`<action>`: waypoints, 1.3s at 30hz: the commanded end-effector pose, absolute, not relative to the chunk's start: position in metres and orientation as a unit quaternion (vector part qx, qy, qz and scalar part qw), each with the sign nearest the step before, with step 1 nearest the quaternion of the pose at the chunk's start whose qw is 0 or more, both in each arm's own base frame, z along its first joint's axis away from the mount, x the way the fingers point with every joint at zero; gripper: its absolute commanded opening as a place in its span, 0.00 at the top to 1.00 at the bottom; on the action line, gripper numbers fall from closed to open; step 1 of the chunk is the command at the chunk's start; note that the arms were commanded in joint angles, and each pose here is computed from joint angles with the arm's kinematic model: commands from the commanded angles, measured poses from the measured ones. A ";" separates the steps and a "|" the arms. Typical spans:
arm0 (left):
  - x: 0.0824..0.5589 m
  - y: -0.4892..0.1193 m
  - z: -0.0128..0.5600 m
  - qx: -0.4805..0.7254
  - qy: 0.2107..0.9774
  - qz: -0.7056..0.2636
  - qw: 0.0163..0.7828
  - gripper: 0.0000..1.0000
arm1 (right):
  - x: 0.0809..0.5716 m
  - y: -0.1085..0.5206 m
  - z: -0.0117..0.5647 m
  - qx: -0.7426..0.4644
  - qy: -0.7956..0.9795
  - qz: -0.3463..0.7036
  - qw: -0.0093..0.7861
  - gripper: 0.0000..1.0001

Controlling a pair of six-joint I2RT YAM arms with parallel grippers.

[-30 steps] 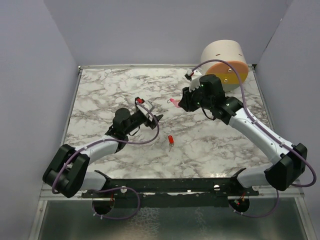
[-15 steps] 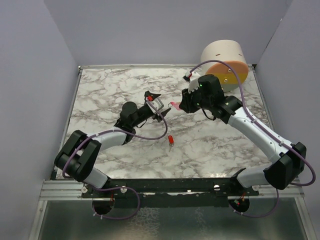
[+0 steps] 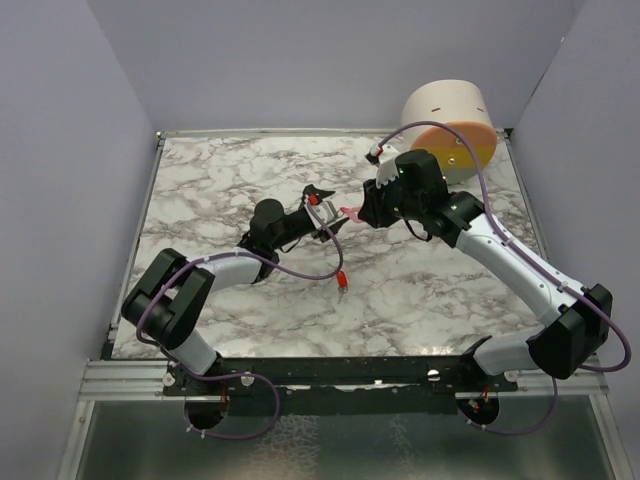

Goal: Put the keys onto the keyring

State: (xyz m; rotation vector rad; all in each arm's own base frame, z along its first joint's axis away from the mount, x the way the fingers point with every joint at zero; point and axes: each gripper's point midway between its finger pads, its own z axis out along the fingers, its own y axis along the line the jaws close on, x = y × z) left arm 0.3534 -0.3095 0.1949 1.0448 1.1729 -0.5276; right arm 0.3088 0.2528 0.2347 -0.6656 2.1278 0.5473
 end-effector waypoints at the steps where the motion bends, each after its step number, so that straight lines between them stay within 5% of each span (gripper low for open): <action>1: 0.352 -0.322 0.206 0.482 0.490 -0.243 0.684 0.33 | 0.307 0.260 0.246 -0.279 0.834 0.230 0.418 0.78; 11: 0.354 -0.328 0.197 0.491 0.500 -0.252 0.667 0.52 | 0.308 0.260 0.245 -0.278 0.834 0.230 0.417 0.78; 17: 0.355 -0.329 0.192 0.495 0.509 -0.255 0.657 0.78 | 0.308 0.260 0.245 -0.277 0.834 0.229 0.418 0.78; 25: 0.351 -0.330 0.190 0.501 0.509 -0.263 0.649 0.87 | 0.310 0.259 0.245 -0.274 0.835 0.226 0.421 0.78; 29: 0.347 -0.330 0.192 0.496 0.511 -0.272 0.647 1.00 | 0.312 0.260 0.243 -0.271 0.836 0.227 0.420 0.78; 39: 0.345 -0.332 0.199 0.422 0.566 -0.336 0.624 1.00 | 0.329 0.274 0.247 -0.252 0.829 0.241 0.436 0.77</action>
